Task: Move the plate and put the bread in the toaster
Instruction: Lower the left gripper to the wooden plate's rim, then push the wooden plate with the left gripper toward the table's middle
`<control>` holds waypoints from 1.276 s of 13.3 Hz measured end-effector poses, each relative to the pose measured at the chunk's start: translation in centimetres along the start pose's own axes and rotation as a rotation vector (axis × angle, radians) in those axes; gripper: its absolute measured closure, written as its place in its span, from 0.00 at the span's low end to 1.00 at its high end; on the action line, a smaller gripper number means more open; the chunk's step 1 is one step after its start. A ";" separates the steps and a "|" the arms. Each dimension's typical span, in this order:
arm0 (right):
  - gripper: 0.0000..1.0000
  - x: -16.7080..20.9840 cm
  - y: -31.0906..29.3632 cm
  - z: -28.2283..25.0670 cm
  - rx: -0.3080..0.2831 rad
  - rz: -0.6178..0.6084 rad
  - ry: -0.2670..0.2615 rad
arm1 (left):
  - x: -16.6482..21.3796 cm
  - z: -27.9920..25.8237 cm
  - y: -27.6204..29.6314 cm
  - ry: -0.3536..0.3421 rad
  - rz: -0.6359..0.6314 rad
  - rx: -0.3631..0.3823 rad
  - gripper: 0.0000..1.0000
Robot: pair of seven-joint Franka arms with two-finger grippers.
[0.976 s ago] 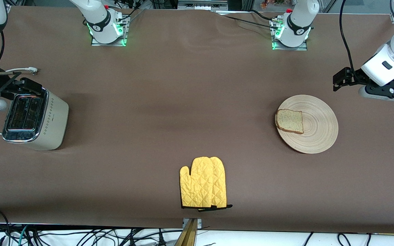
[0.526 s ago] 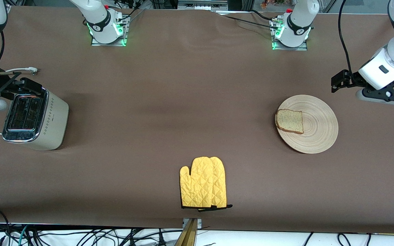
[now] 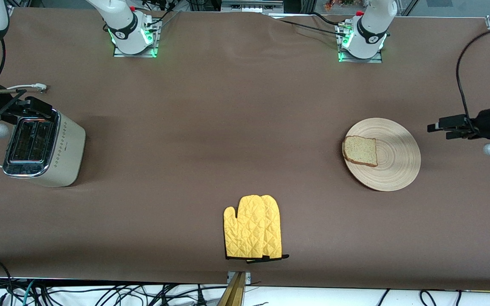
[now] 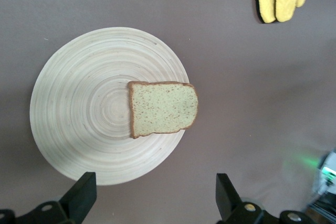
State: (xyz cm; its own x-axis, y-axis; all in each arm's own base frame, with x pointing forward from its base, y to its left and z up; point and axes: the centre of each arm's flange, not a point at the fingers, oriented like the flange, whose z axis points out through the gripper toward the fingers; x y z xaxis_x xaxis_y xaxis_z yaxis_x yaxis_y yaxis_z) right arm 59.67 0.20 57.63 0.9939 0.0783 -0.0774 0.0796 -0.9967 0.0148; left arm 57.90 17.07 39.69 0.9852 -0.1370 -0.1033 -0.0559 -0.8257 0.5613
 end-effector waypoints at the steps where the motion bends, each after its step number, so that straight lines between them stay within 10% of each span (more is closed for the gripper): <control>1: 0.00 0.0 0.0 0.0 0.000 0.000 0.000 | -0.3 1.2 -4.4 0.018 0.054 -0.066 0.00; 9: 0.00 0.0 0.1 0.0 0.000 0.003 0.000 | -2.8 12.4 -23.0 0.066 0.084 -0.330 0.04; 14: 0.00 0.0 0.4 0.0 0.000 0.008 0.000 | -2.1 15.6 -23.8 0.076 0.050 -0.401 0.59; 17: 0.00 0.0 0.4 0.0 0.000 0.008 0.000 | -2.5 18.1 -24.8 0.054 0.029 -0.431 0.75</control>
State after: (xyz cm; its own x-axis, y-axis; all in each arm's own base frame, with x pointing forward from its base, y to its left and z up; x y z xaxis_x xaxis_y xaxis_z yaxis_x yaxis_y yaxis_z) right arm 59.67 -0.18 57.62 0.9945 0.0707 -0.0775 0.0721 -0.9973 0.0150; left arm 53.89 27.96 11.15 0.9919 -0.1188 -0.0460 -0.0221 -0.5160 0.8563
